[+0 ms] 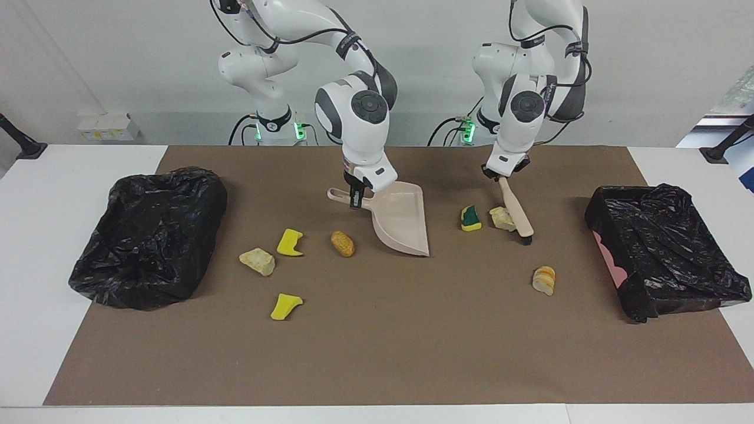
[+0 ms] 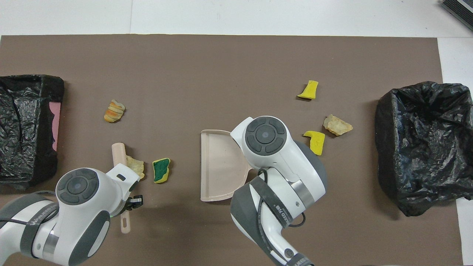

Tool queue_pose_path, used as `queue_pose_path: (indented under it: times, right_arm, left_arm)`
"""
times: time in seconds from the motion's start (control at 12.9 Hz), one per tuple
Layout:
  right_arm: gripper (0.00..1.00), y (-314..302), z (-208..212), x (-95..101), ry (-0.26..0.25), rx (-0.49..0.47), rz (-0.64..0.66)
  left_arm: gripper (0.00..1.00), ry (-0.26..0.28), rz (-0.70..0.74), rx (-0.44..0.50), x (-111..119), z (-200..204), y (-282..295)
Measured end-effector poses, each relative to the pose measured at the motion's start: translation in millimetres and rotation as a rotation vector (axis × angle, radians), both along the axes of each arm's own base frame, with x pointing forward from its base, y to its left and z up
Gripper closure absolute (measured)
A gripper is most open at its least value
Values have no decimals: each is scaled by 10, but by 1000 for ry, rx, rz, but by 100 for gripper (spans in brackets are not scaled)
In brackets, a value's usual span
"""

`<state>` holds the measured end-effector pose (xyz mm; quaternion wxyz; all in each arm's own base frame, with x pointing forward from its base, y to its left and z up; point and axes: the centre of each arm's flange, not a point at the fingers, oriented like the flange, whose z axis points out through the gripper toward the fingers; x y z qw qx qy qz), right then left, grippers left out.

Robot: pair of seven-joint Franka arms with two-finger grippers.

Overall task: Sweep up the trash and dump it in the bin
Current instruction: 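Sweep the crumbs and sponge into the dustpan with the left gripper's brush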

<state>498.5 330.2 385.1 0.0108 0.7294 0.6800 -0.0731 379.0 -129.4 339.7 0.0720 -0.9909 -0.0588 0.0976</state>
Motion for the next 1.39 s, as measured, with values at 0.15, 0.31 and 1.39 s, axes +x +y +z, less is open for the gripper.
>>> queue_pose_path:
  times: [0.15, 0.31, 1.39]
  right_arm:
    - [68, 150, -118, -79, -17, -2, 15]
    - [68, 223, -208, -82, -33, 7, 22]
    - [68, 304, -335, -63, -59, 18, -49]
  left_arm:
    - [74, -13, -5, -52, 17, -13, -94]
    - [74, -8, -41, -117, 9, -24, -206]
    - [74, -59, -241, -352, 250, 497, -1240]
